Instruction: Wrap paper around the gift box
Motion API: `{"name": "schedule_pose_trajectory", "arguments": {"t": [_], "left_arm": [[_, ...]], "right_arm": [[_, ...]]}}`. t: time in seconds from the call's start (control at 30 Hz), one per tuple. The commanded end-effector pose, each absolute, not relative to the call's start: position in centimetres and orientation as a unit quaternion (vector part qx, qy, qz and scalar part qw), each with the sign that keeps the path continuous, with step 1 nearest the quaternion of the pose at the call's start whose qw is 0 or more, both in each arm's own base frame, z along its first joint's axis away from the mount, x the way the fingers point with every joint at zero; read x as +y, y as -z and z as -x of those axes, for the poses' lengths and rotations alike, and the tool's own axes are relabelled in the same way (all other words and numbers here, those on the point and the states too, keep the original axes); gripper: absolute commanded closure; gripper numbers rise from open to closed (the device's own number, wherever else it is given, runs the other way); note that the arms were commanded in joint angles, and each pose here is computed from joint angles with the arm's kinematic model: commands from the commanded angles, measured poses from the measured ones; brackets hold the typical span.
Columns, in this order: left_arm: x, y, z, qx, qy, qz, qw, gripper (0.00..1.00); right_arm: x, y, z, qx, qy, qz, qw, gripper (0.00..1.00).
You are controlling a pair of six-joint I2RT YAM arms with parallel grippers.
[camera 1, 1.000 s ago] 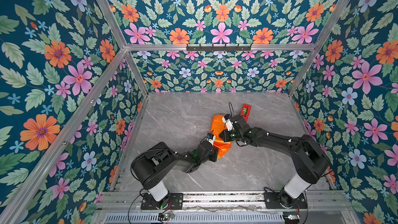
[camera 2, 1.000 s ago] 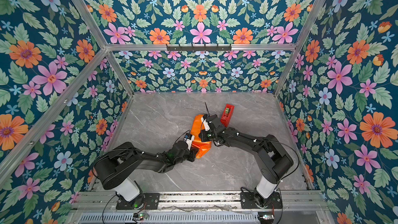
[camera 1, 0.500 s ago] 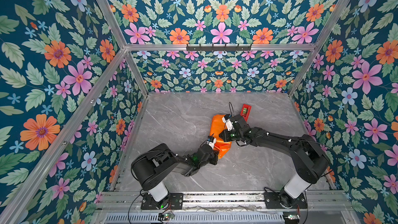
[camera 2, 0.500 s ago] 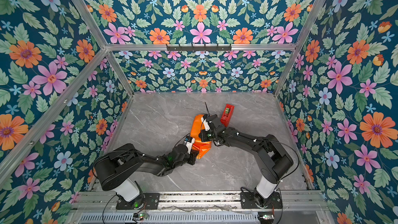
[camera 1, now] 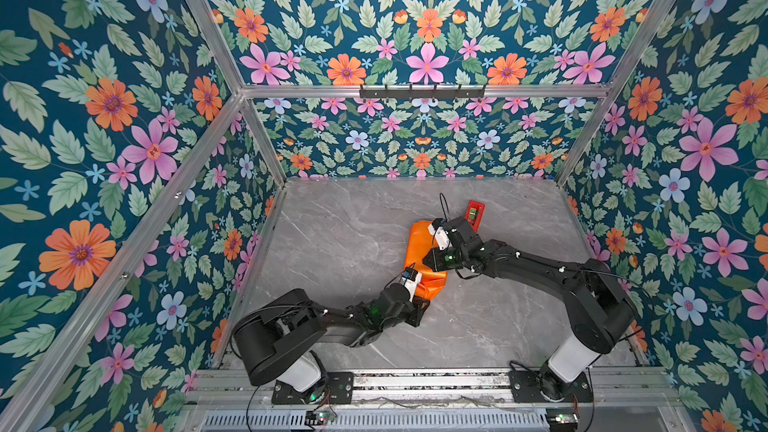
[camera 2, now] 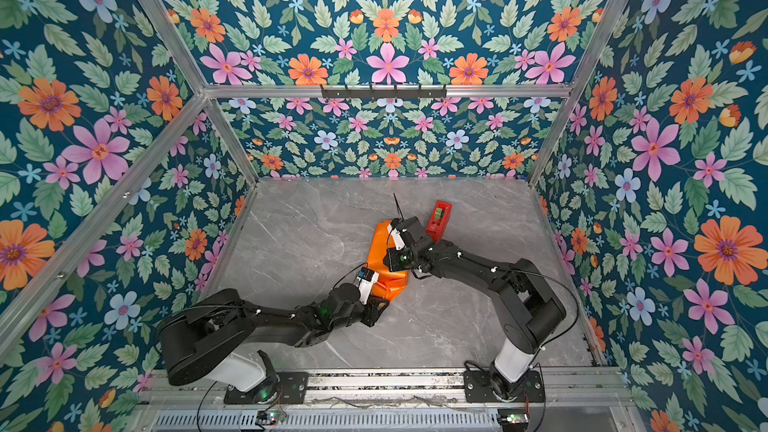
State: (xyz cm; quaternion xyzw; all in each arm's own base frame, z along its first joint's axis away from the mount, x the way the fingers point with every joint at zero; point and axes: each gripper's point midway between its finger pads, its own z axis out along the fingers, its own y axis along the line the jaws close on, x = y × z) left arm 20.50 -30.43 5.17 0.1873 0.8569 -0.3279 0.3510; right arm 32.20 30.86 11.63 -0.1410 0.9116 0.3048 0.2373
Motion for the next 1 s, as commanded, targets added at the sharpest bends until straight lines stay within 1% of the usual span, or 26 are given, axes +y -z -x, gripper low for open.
{"name": "schedule_pose_trajectory", "arguments": {"t": [0.0,0.1,0.2,0.33,0.4,0.47,0.6,0.73,0.9,0.97], "left_arm": [[-28.7,-5.8,-21.5,0.863,0.309,-0.161,0.366,0.61],[-26.9,-7.2,-22.3,0.861,0.320,-0.125,0.375,0.57],[-24.8,-9.7,-23.8,0.848,0.342,-0.081,0.398,0.53],[-21.0,-12.9,-27.3,0.833,0.352,0.009,0.427,0.38],[-21.0,-13.8,-29.0,0.831,0.363,0.020,0.422,0.33],[-22.3,-13.6,-30.4,0.839,0.370,0.016,0.399,0.30],[-25.2,-11.7,-31.9,0.856,0.385,-0.002,0.346,0.30],[-27.9,-10.3,-30.5,0.858,0.416,-0.029,0.301,0.33],[-29.7,-10.2,-27.1,0.849,0.448,-0.040,0.276,0.33],[-30.1,-10.1,-25.8,0.842,0.468,-0.030,0.266,0.33]], "right_arm": [[30.3,-14.2,-31.4,0.907,-0.303,0.158,0.244,0.78],[29.0,-15.4,-30.4,0.909,-0.294,0.156,0.252,0.73],[27.1,-15.5,-28.5,0.914,-0.286,0.140,0.252,0.69],[25.0,-14.5,-26.7,0.921,-0.282,0.100,0.249,0.62],[24.5,-14.1,-26.5,0.922,-0.284,0.083,0.250,0.58],[24.5,-13.9,-26.6,0.922,-0.293,0.069,0.245,0.54],[23.7,-12.8,-26.5,0.923,-0.313,0.037,0.220,0.50],[21.7,-11.7,-26.4,0.925,-0.330,0.005,0.191,0.48],[20.3,-10.1,-24.6,0.941,-0.305,0.005,0.149,0.48],[20.0,-9.3,-23.8,0.942,-0.308,-0.012,0.136,0.48]]}}
